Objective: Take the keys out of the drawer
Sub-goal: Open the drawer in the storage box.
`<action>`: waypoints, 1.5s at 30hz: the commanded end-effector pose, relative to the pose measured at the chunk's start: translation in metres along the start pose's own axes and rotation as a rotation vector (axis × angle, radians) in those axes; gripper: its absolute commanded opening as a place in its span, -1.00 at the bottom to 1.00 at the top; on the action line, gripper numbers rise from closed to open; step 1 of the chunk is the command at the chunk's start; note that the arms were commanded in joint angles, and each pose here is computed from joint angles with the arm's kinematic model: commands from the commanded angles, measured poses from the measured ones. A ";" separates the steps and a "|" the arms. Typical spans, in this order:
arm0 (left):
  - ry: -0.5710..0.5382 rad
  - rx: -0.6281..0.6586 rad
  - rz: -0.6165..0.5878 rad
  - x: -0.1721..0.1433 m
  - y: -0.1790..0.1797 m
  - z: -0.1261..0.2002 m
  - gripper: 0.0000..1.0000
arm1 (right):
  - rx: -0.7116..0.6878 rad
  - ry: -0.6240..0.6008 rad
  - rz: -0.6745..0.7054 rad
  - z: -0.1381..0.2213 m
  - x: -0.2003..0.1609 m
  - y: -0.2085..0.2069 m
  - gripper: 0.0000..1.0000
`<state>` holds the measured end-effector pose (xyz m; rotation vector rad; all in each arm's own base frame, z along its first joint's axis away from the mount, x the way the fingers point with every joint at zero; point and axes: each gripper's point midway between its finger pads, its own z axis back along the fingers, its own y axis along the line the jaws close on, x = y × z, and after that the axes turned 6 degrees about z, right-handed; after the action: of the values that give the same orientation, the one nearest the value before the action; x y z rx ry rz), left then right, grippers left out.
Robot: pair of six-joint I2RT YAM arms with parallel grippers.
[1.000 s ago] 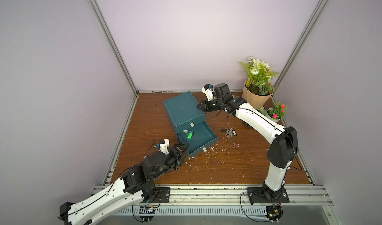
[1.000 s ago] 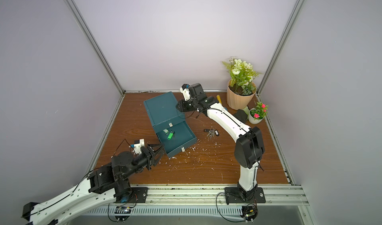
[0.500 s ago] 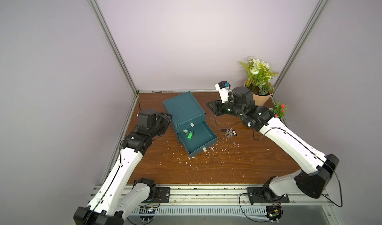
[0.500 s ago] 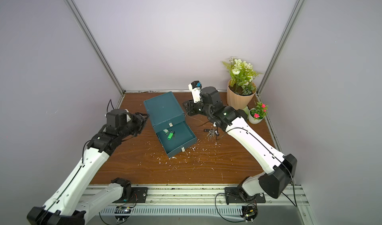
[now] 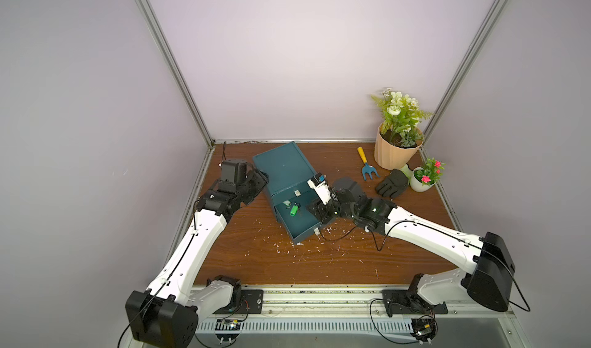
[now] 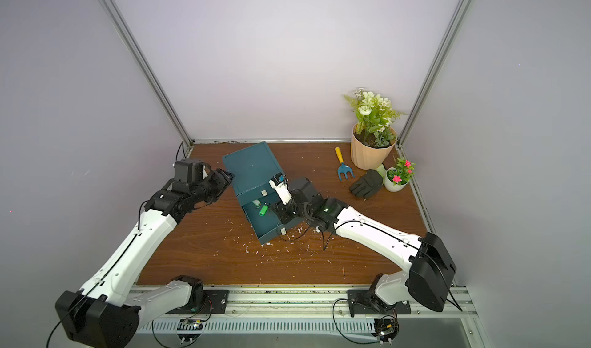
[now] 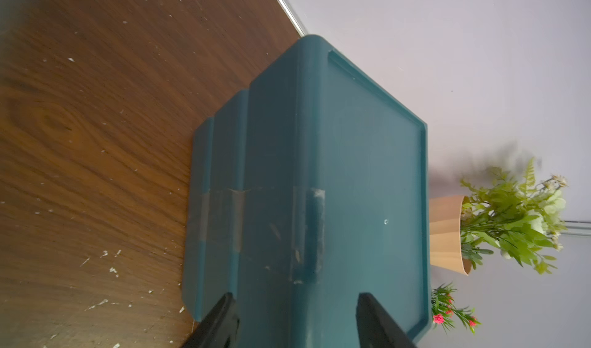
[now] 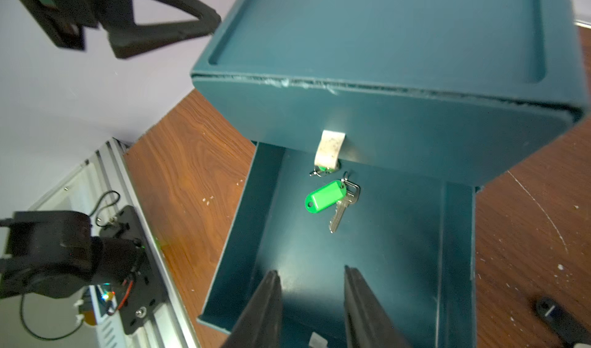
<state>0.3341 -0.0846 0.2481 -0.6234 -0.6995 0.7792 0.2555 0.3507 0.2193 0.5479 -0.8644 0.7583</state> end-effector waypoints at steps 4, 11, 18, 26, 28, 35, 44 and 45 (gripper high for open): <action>0.006 -0.002 -0.023 0.001 0.003 -0.014 0.30 | -0.031 -0.081 0.090 -0.018 0.017 -0.004 -0.20; 0.020 0.012 -0.067 0.005 -0.002 -0.030 0.27 | -0.054 -0.083 0.093 -0.045 0.013 -0.009 -0.20; 0.057 -0.008 -0.061 0.001 -0.007 -0.041 0.26 | -0.095 -0.105 0.051 -0.061 0.007 -0.018 -0.20; 0.075 -0.001 -0.043 0.001 -0.008 -0.045 0.26 | -0.079 -0.012 0.027 -0.065 -0.006 -0.016 -0.22; 0.082 -0.006 -0.034 -0.001 -0.008 -0.046 0.26 | -0.057 0.032 0.035 -0.054 -0.014 -0.011 -0.25; 0.076 -0.030 0.016 -0.004 -0.002 -0.048 0.26 | 0.024 0.198 0.071 -0.016 -0.038 0.003 -0.44; 0.083 -0.042 0.016 -0.008 0.001 -0.049 0.26 | 0.121 0.332 0.065 -0.014 -0.057 0.019 -0.46; 0.082 -0.041 0.016 -0.008 0.001 -0.048 0.27 | 0.130 0.345 0.060 -0.014 -0.060 0.020 -0.46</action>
<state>0.3694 -0.1031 0.2241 -0.6991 -0.6636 0.7414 0.2357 0.3499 0.1680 0.4643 -0.6008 0.8939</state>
